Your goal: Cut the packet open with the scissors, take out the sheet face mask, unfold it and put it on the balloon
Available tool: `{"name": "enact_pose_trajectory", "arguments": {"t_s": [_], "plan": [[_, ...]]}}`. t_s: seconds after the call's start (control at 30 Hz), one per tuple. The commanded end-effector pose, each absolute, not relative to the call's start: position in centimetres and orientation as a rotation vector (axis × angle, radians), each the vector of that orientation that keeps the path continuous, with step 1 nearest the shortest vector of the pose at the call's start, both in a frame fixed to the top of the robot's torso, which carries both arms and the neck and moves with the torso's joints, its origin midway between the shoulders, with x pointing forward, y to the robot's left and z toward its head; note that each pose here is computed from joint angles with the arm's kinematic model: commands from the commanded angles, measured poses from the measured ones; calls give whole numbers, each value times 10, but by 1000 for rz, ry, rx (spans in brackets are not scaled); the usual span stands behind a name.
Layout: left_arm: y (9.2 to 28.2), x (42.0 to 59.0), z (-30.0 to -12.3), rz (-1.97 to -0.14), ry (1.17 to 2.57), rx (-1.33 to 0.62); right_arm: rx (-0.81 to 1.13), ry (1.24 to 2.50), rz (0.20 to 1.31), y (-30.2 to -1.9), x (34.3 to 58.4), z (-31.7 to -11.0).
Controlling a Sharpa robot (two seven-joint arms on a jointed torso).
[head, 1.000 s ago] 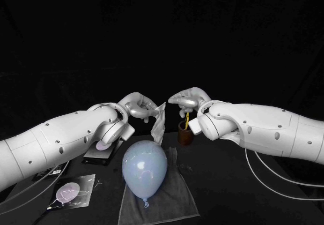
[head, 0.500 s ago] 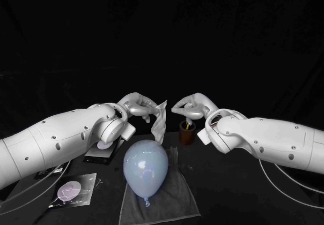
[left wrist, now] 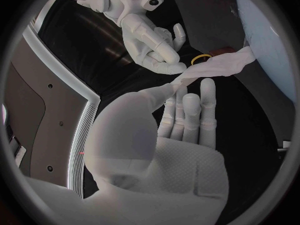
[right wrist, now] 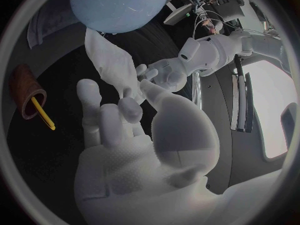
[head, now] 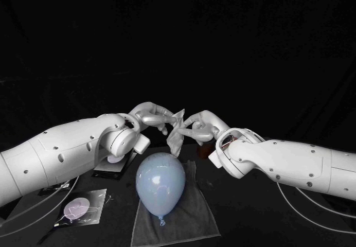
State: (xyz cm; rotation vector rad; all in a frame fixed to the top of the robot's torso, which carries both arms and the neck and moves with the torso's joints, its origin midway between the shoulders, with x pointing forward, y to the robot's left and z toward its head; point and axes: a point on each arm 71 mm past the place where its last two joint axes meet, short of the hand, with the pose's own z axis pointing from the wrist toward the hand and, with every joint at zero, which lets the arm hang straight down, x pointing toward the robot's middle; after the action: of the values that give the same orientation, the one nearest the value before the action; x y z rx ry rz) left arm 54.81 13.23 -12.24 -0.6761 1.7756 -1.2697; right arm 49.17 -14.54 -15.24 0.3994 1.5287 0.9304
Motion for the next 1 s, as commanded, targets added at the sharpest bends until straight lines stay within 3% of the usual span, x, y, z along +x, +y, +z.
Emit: {"name": "enact_pose_trajectory", "arguments": {"t_s": [0.03, 1.0], "plan": [[129, 547, -121, -1298, 1779, -692, 373, 1501, 888, -144, 493, -152], [126, 545, -122, -1298, 1797, -696, 374, 1516, 902, -131, 499, -155]]}}
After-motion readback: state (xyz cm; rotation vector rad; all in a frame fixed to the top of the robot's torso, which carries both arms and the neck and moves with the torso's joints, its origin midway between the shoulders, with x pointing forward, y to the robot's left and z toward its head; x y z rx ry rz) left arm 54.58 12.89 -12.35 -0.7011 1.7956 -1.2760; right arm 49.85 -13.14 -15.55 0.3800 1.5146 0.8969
